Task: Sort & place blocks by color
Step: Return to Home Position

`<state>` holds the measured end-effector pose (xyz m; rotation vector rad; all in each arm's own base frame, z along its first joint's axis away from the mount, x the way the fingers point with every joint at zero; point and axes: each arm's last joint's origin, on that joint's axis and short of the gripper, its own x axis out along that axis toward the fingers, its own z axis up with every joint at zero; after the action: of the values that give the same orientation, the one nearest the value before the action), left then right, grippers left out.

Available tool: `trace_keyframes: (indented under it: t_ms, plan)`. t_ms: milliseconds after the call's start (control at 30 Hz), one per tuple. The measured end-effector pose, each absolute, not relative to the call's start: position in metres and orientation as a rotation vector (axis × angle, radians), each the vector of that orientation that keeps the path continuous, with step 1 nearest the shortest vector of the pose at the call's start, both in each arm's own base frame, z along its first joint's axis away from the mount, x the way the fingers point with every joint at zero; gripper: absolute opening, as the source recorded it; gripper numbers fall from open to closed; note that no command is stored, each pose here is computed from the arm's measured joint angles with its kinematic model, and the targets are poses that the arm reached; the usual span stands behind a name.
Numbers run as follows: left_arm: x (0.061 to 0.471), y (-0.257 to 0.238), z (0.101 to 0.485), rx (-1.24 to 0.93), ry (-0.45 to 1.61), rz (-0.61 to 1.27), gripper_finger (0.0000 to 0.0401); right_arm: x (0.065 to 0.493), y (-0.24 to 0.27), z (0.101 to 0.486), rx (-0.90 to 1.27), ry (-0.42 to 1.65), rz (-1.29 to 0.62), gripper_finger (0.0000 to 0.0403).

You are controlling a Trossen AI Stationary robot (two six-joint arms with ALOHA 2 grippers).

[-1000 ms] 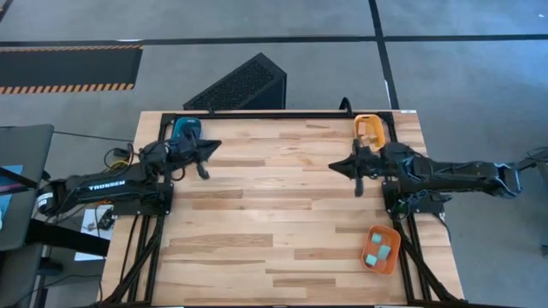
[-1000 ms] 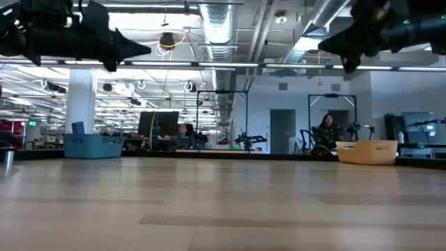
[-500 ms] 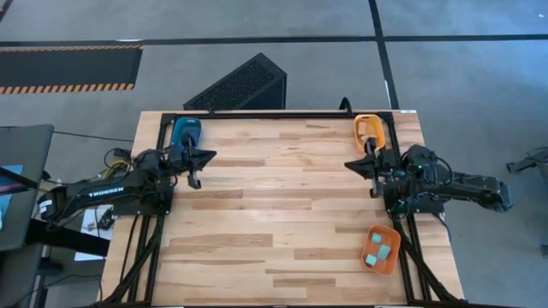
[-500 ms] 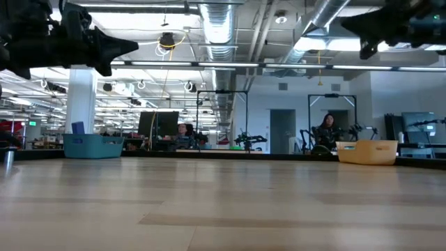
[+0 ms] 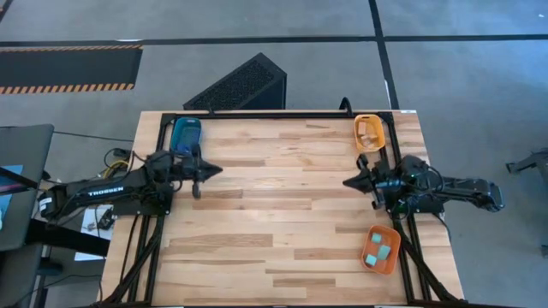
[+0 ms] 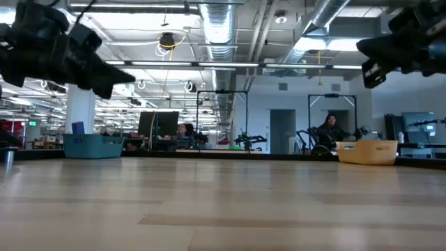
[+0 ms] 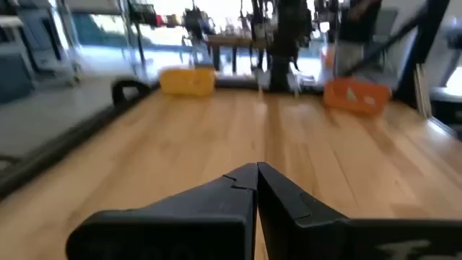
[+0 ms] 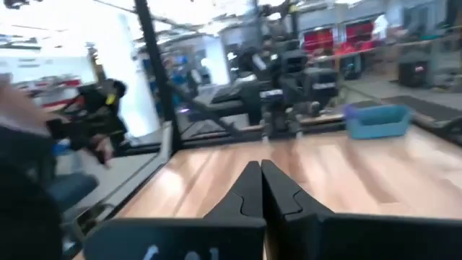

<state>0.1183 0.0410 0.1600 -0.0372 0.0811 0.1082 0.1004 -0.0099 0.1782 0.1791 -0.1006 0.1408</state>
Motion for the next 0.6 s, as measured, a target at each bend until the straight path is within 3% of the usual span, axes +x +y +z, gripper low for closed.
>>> trace_keyframes:
  t_ms: [400, 600]
  plan:
    - [0.115, 0.042, 0.149, -0.005, 0.203, 0.248, 0.0000, 0.094, -0.006, 0.184, -0.007, -0.189, 0.162, 0.0005]
    - [0.109, 0.041, 0.177, 0.063, -0.087, 0.183, 0.0000, 0.094, -0.006, 0.184, -0.024, -0.196, 0.154, 0.0005]
